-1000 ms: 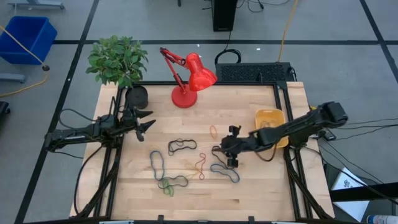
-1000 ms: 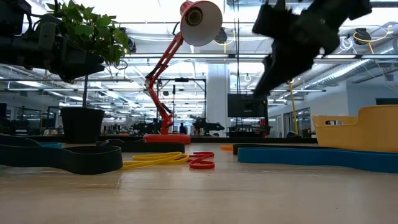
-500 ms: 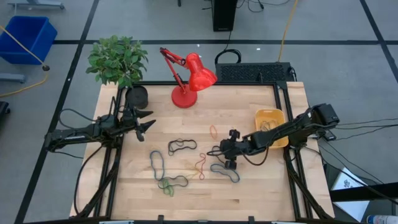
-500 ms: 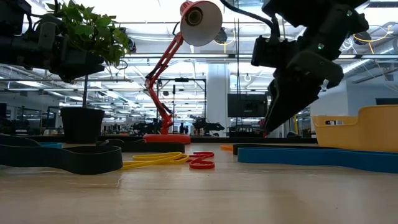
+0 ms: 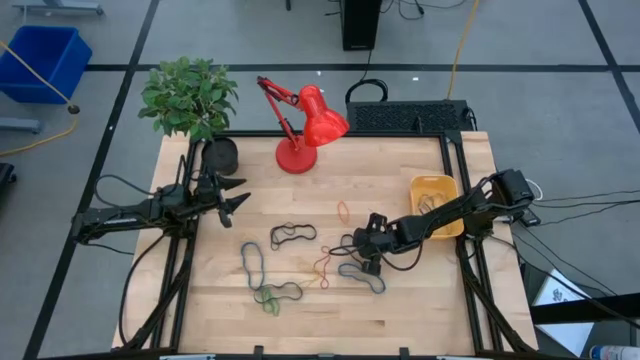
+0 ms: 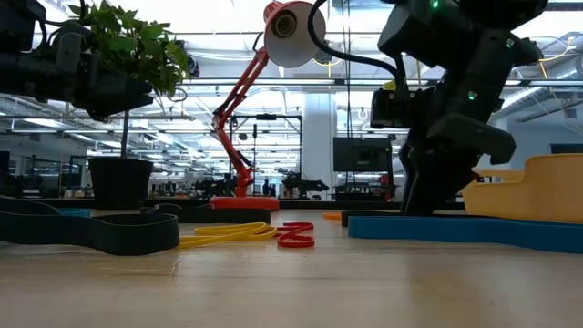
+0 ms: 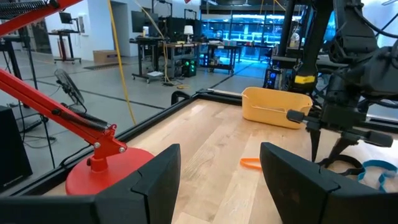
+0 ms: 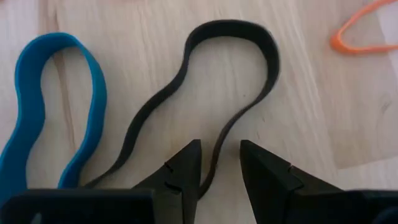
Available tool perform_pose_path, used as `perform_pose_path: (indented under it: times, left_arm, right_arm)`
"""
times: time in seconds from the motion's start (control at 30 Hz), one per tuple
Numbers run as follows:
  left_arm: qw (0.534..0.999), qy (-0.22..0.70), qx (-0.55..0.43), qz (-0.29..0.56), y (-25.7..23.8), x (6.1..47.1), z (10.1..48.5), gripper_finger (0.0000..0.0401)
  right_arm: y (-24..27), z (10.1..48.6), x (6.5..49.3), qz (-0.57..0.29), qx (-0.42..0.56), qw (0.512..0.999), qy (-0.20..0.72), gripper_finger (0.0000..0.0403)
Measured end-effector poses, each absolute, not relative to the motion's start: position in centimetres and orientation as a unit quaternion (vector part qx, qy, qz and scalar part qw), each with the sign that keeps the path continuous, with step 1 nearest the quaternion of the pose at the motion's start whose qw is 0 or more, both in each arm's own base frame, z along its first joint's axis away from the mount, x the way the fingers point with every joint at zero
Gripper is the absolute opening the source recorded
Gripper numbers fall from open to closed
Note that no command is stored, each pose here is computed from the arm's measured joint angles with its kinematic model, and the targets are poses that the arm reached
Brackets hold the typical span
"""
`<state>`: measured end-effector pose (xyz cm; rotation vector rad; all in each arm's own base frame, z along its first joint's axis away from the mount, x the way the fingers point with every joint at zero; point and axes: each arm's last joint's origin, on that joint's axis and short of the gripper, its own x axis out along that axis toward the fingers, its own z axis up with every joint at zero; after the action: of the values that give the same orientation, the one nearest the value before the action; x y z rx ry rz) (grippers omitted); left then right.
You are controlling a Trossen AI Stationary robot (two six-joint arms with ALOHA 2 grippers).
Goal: Pick and place rubber bands into bin
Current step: Put the top right black rubber band into the yellow bin
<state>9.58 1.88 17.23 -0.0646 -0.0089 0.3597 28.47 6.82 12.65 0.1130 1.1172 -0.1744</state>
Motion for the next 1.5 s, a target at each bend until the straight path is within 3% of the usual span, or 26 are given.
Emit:
perform_pose_path:
  times: [0.33,0.53,0.7,1.27,1.5]
  left_arm:
    - [0.984,-0.004,-0.032,0.178,1.9,9.6,17.2,0.0228]
    - [0.984,-0.004,-0.032,0.178,1.9,9.6,17.2,0.0228]
    - [0.984,-0.004,-0.032,0.178,1.9,9.6,17.2,0.0228]
    - [0.983,-0.005,-0.034,0.178,1.9,9.6,17.2,0.0228]
    - [0.983,-0.005,-0.034,0.178,1.9,9.6,17.2,0.0228]
  right_arm:
    - [6.8,12.6,28.5,-0.087,0.068,0.841,0.53,0.0008]
    - [6.8,13.4,28.1,-0.09,0.078,0.844,0.523,0.0003]
    - [6.7,16.4,27.7,-0.08,0.096,0.872,0.473,0.0002]
    - [4.4,29.0,22.0,-0.156,0.082,0.965,0.193,0.0001]
    - [3.1,31.1,19.6,-0.271,0.074,0.952,0.122,0.0]
